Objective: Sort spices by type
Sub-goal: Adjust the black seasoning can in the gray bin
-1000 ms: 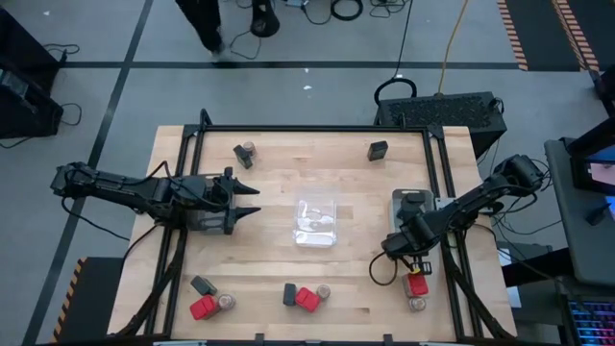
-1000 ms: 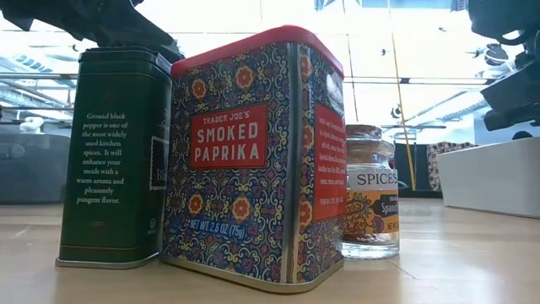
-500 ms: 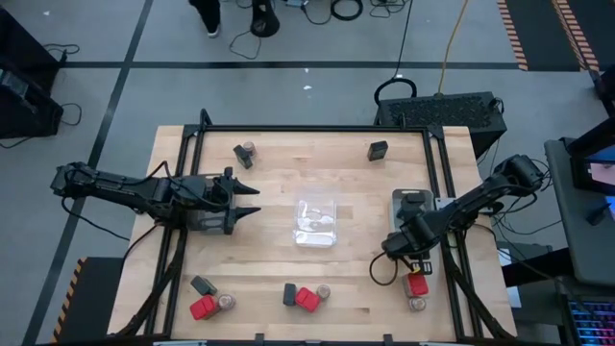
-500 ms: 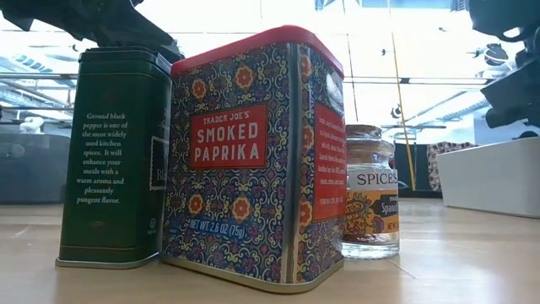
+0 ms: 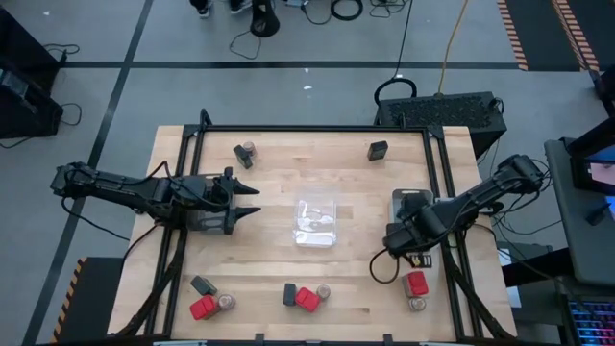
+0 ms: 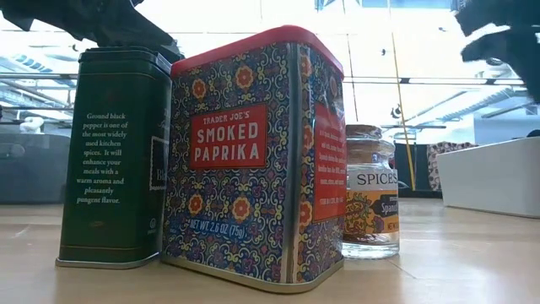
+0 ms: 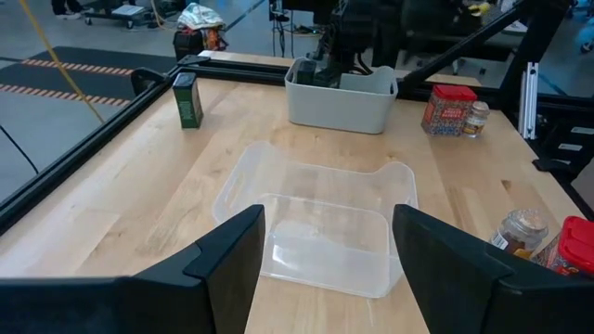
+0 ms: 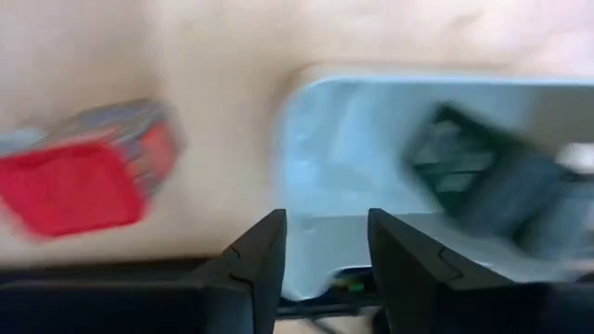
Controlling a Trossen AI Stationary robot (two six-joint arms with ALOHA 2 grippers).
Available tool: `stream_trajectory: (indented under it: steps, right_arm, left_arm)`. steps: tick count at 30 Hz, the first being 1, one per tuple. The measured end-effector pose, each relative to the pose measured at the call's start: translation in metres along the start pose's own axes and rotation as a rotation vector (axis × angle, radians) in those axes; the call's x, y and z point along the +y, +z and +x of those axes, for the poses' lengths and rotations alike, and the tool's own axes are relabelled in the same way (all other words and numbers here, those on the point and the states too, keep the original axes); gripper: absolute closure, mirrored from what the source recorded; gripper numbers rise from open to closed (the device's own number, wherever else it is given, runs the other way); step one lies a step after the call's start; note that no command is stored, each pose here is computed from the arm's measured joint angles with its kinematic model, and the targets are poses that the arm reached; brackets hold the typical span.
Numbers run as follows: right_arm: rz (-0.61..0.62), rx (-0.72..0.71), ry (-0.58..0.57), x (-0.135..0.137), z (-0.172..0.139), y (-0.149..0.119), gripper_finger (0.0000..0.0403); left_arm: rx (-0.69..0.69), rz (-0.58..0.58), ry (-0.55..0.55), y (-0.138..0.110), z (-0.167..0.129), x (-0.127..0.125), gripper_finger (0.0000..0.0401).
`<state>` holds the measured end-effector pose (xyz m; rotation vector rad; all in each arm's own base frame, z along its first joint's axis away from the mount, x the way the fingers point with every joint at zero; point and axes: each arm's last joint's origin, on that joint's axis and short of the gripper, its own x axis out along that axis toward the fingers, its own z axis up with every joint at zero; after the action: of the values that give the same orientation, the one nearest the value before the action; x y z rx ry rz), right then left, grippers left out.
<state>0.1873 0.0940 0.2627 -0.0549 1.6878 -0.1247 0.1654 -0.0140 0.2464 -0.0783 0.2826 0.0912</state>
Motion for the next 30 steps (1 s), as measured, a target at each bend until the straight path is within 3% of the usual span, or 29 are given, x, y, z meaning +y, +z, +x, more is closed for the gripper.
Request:
stream_trajectory:
  steps: [3,11,22,30]
  right_arm:
    - [0.026,-0.046,-0.093,-0.006,-0.004,-0.001,0.0290]
    - [0.052,0.031,-0.043,-0.023,0.025,-0.006,0.0395]
    - [0.159,-0.037,0.010,-0.052,0.053,-0.012,0.0402]
    - [0.232,0.002,-0.001,-0.064,0.063,-0.016,0.0402]
  left_arm:
    - [0.003,0.001,0.000,0.000,0.000,0.000,0.0160]
    - [0.003,0.001,0.000,0.000,0.000,0.000,0.0160]
    - [0.003,0.001,0.000,0.000,0.000,0.000,0.0160]
    - [0.003,0.001,0.000,0.000,0.000,0.000,0.0160]
